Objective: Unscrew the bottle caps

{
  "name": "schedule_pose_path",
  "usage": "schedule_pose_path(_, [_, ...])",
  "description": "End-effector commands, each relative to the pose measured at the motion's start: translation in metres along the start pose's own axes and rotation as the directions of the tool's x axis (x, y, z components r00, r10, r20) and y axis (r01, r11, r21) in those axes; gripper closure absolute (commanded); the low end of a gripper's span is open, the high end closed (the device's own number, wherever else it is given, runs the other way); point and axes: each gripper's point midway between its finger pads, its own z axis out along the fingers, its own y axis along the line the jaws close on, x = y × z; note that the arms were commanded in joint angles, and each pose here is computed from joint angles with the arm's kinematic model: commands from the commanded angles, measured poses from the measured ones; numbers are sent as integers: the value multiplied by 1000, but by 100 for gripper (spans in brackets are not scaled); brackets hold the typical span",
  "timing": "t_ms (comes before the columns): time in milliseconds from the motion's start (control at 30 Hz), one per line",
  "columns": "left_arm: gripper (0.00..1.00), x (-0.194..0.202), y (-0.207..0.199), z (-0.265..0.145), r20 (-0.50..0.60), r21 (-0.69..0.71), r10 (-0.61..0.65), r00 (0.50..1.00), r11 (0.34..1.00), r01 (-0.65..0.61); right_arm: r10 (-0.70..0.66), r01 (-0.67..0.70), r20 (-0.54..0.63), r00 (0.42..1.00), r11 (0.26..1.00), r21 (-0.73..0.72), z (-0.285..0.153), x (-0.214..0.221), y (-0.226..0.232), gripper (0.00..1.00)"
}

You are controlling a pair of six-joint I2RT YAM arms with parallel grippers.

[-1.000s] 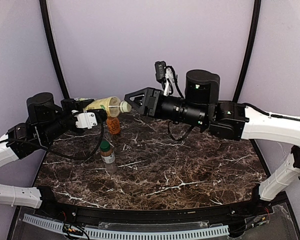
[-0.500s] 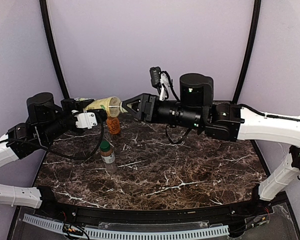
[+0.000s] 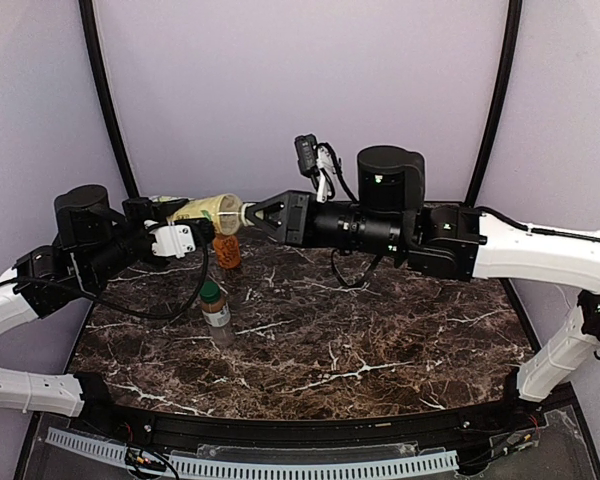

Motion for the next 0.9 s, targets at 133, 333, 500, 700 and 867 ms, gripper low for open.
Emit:
schedule_pose_path(133, [87, 0, 0, -4, 7, 12, -9, 1000, 1000, 8, -253, 249, -5, 968, 958, -144, -5, -9, 29, 100])
schedule_pose_path(333, [87, -4, -20, -13, 40, 147, -22, 999, 989, 15, -749, 703, -56, 661, 643, -304, -14, 37, 42, 100])
schedule_pose_path(500, [88, -3, -32, -18, 41, 210, -16, 999, 978, 8, -935, 899, -1, 355, 342, -273, -19, 45, 39, 100])
schedule_pose_path(700, [88, 0, -42, -19, 32, 253, 2, 999, 968, -10, -997, 986, -5, 71, 71, -151, -27, 26, 27, 100])
schedule_pose_path(867, [88, -1, -50, -20, 44, 280, 3, 999, 960, -15, -987, 980, 14, -162, -162, -113, -49, 36, 12, 100])
